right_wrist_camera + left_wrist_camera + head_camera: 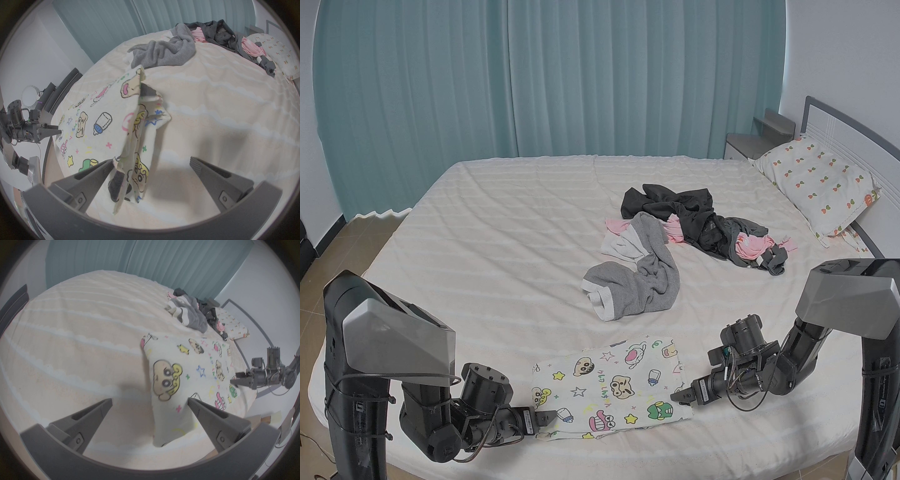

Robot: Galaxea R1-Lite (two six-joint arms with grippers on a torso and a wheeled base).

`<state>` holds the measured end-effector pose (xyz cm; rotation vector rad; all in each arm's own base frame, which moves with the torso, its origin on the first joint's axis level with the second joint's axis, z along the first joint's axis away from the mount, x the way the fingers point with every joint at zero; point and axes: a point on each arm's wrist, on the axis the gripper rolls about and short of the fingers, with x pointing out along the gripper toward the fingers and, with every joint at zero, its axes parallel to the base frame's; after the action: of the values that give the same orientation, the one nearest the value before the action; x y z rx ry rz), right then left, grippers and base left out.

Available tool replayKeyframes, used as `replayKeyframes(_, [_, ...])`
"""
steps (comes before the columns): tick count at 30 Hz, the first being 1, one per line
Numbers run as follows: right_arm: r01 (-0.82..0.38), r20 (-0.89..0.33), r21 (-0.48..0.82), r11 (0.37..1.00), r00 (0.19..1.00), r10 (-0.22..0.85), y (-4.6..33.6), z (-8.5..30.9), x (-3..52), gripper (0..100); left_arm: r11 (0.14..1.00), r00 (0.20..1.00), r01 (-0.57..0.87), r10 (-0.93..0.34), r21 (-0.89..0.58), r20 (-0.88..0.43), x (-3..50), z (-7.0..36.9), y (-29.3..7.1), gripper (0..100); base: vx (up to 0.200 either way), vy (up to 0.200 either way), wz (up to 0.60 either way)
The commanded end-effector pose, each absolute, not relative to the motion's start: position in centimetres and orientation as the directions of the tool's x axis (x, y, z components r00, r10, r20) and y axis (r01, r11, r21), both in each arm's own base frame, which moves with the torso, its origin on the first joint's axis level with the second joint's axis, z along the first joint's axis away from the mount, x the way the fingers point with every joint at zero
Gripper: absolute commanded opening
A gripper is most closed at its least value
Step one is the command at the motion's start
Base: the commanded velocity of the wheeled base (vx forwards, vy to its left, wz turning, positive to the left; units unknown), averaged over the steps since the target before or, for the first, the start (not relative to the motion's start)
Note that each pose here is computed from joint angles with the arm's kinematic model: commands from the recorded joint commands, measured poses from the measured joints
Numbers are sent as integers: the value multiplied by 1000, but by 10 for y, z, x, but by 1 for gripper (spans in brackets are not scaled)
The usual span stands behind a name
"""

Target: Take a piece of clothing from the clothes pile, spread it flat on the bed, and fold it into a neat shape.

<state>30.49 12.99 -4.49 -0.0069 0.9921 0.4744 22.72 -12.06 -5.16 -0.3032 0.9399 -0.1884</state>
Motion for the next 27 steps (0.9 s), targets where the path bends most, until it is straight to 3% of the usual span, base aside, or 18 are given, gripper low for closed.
replayKeyframes(1, [-374,-781,211,903,491,386,124,-31,308,100,945,566,17,-279,-327,-776,224,-54,-118,100,0,0,0])
replayKeyframes(9, [-368,-693,233,900,586,419,120,15,299,100,917,682,-36,-268,-397,-680,231,-13,-97,100,0,0,0])
replayKeyframes(16, [-320,-443,265,910,798,409,99,94,261,100,891,914,-51,-140,-450,-380,211,79,-77,100,0,0,0])
replayKeyframes(23, [-287,-283,233,929,894,347,75,147,199,100,901,975,-79,-19,-426,-221,167,130,-58,100,0,0,0])
replayKeyframes(27, [-183,-290,200,963,927,237,61,162,168,100,917,980,-130,61,-376,-189,136,148,-44,100,0,0,0])
